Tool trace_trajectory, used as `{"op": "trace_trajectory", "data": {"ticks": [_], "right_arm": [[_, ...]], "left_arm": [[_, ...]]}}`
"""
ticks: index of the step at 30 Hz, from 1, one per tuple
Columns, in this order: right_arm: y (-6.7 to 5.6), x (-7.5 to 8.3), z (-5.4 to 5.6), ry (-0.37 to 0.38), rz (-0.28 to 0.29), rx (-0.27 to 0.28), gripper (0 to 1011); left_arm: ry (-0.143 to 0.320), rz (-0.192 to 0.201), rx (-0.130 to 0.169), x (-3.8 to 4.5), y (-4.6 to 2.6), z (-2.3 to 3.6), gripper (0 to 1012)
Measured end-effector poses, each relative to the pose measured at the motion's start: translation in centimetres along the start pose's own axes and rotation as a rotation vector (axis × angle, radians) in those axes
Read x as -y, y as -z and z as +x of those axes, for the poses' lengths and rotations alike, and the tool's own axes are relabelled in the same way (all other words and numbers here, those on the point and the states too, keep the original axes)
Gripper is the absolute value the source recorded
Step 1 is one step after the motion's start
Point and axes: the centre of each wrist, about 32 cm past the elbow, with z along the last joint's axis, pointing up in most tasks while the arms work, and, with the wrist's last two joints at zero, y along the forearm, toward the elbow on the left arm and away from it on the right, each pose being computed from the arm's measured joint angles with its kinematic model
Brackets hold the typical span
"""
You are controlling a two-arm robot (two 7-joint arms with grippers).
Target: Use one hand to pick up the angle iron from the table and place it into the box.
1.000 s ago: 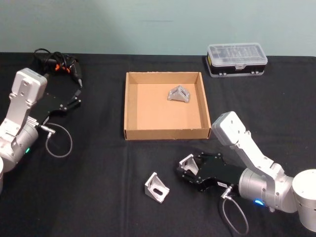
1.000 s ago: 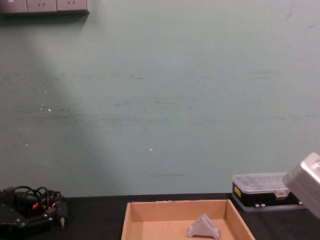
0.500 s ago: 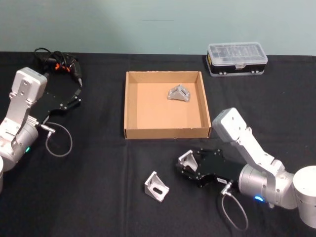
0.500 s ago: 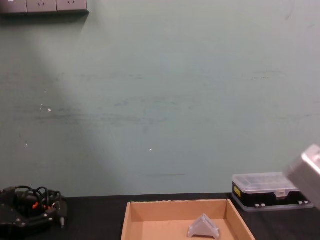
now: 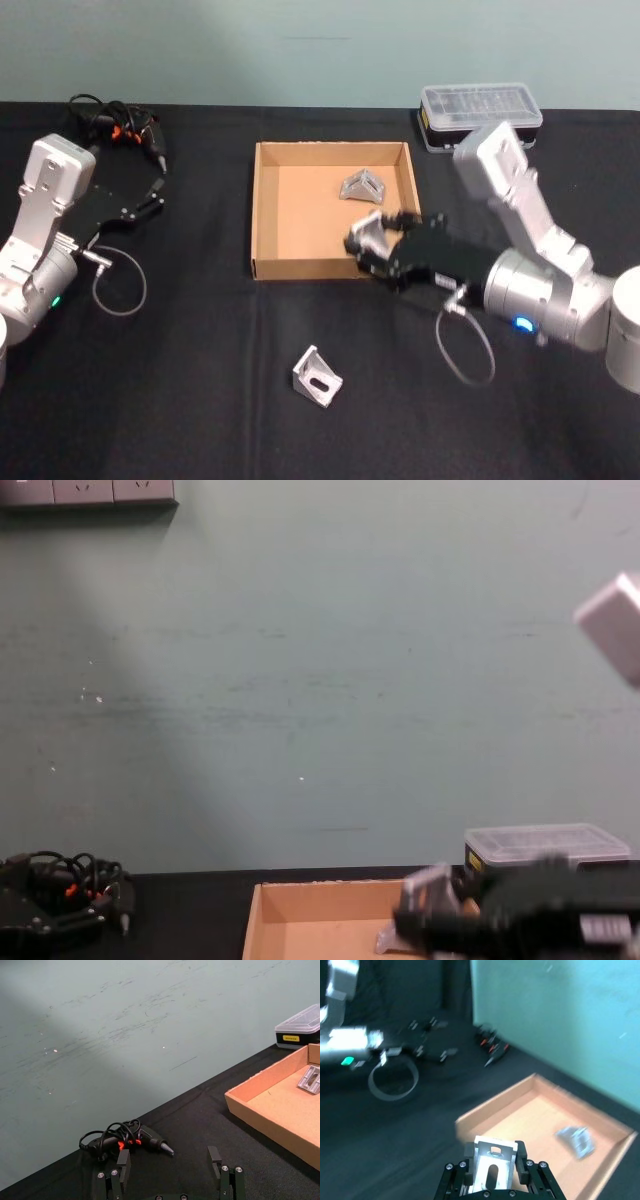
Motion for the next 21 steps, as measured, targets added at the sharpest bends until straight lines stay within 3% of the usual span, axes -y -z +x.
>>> {"op": "trace_trajectory", "data": {"ticks": [5,10,15,21], "right_arm": [[-1.3,-0.5,1.6,0.076,0.050,0.038,478],[-1.8,-1.4,3.3,0.126,0.062,0.088,478],[-1.2,-3.1,5.1,0.146,0.044,0.113,478],[0.0,-5.0,6.0,0.120,0.008,0.111,478]], "left_arm": [[0.000,0.000,0.000,0.00,0.00,0.00,1000],[0.000,0.000,0.000,0.00,0.00,0.00,1000],[0.000,0.000,0.000,0.00,0.00,0.00,1000],[0.000,0.000,0.000,0.00,0.00,0.00,1000]]}}
